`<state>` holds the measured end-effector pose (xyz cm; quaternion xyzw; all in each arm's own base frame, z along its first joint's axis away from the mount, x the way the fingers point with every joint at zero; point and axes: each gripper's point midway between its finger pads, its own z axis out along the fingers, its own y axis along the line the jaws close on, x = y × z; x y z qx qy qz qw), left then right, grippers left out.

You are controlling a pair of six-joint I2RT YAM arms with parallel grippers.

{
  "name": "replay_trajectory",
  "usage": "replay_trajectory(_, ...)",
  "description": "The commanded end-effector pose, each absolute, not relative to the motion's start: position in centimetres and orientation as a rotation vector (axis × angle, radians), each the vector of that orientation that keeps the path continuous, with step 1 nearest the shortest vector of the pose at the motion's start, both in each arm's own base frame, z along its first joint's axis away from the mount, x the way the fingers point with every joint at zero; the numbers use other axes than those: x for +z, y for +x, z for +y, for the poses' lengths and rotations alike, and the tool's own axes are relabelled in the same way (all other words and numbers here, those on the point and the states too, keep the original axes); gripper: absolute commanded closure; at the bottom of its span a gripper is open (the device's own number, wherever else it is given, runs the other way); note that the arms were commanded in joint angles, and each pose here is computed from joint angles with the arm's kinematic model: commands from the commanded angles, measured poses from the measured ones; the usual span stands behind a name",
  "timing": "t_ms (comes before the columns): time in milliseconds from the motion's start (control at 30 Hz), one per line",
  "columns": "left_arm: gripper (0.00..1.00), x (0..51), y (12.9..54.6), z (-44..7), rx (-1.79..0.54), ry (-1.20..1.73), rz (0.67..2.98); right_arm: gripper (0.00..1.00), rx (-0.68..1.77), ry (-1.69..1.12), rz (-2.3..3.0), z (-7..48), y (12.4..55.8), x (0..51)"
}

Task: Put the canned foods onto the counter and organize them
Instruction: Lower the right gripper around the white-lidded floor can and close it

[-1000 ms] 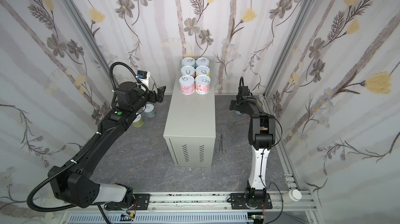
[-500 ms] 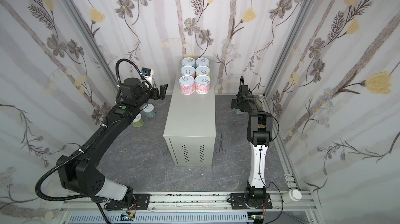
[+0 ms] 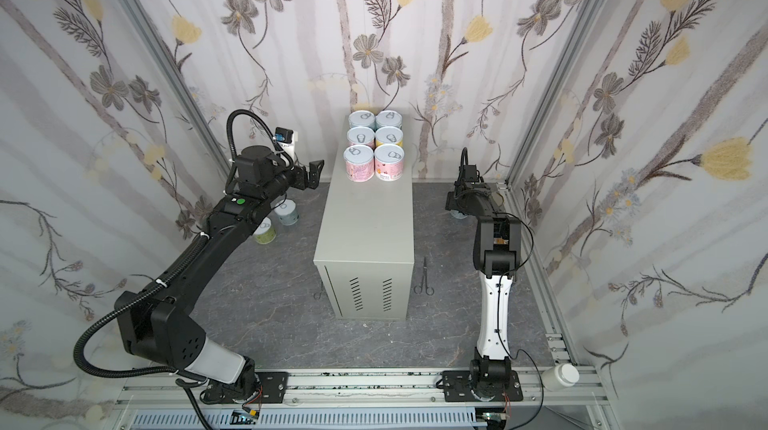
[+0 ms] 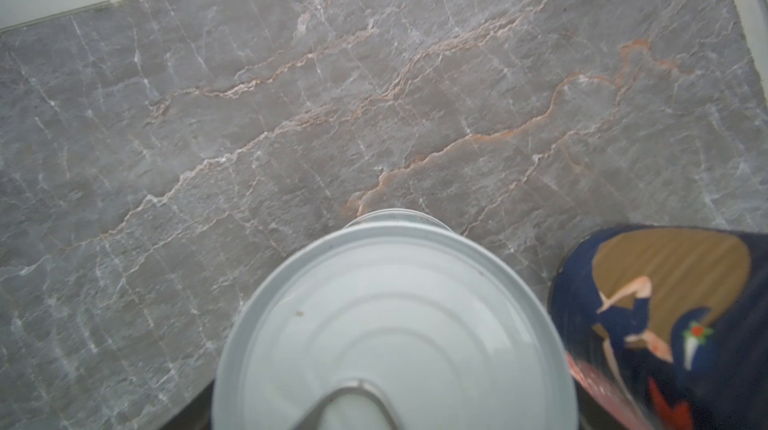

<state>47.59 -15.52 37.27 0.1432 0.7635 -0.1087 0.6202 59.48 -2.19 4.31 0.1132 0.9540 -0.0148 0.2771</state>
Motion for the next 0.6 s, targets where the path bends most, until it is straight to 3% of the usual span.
replay_trajectory(0, 0.00, 38.22, 47.77, -15.71, -0.257, 0.336, 1.729, 0.25, -0.025, 0.292, 2.586, -1.99, 59.31, 3.51)
replay_trajectory(433, 0.00, 38.03, 47.98, -15.88, -0.263, 0.341, 1.740, 0.35, 0.013, 0.271, 2.601, -1.51, 59.35, 2.94)
replay_trajectory(567, 0.00, 37.79, 48.27, -16.18, -0.276, 0.346, 1.749, 0.18, 0.013, 0.270, 2.605, -1.46, 59.23, 3.01)
